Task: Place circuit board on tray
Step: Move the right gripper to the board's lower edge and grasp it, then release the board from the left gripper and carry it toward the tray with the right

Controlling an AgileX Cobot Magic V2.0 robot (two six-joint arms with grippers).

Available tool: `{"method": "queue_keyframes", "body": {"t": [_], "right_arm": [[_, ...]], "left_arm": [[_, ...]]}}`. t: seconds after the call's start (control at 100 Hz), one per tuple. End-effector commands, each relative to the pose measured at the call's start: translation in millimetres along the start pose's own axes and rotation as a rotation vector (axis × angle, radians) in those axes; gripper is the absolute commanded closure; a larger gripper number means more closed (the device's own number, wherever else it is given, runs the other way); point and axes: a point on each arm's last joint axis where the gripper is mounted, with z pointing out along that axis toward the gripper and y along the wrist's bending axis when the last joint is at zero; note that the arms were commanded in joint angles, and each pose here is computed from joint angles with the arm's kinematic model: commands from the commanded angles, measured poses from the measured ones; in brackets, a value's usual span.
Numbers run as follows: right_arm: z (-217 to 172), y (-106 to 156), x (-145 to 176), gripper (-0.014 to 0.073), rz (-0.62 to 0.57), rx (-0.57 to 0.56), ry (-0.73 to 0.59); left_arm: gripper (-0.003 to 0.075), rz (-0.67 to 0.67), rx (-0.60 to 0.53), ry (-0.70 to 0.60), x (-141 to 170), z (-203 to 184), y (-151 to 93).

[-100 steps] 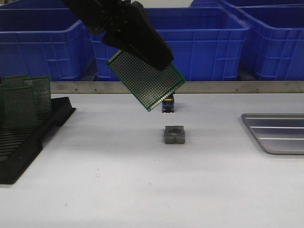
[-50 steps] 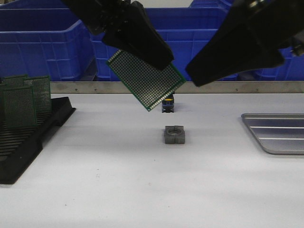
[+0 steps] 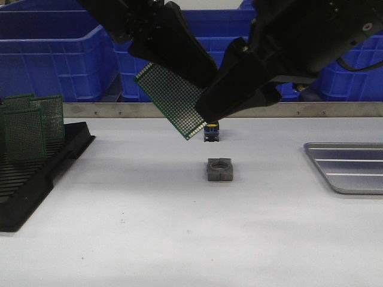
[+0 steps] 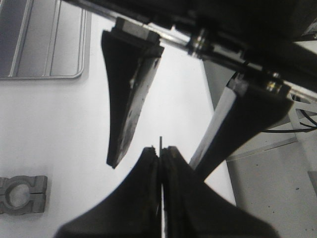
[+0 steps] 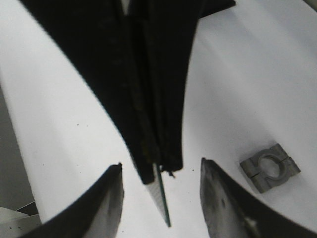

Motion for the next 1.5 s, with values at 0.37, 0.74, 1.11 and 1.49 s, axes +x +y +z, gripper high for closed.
{"method": "queue_keyframes", "body": {"t": [0.37,0.74,1.11,1.49], "right_arm": [[-4.1,-3.1,-19.6,0.0692,0.016,-0.009,-0.066],[-4.2,-3.0,-20.2,0.0716,0.029,-0.011,-0.071],[-5.7,-9.2,-16.6,0.0716,0.075,0.002,-0.065],[-33.8,-81.8,29.7,0.0716,0.424,0.154,-0.016]], "left_arm": [[0.0741,0.038,0.034,-0.08,-23.2,-15.9,-15.6],[0.0638,0.036,0.035,-0.086,-23.8,-16.0,-15.7],[0.024,0.076,-0.005,-0.082,-32.1,-24.9,-12.0],[0.0247,0.107,-0.129,-0.107,-37.6,-64.2,4.4]]}}
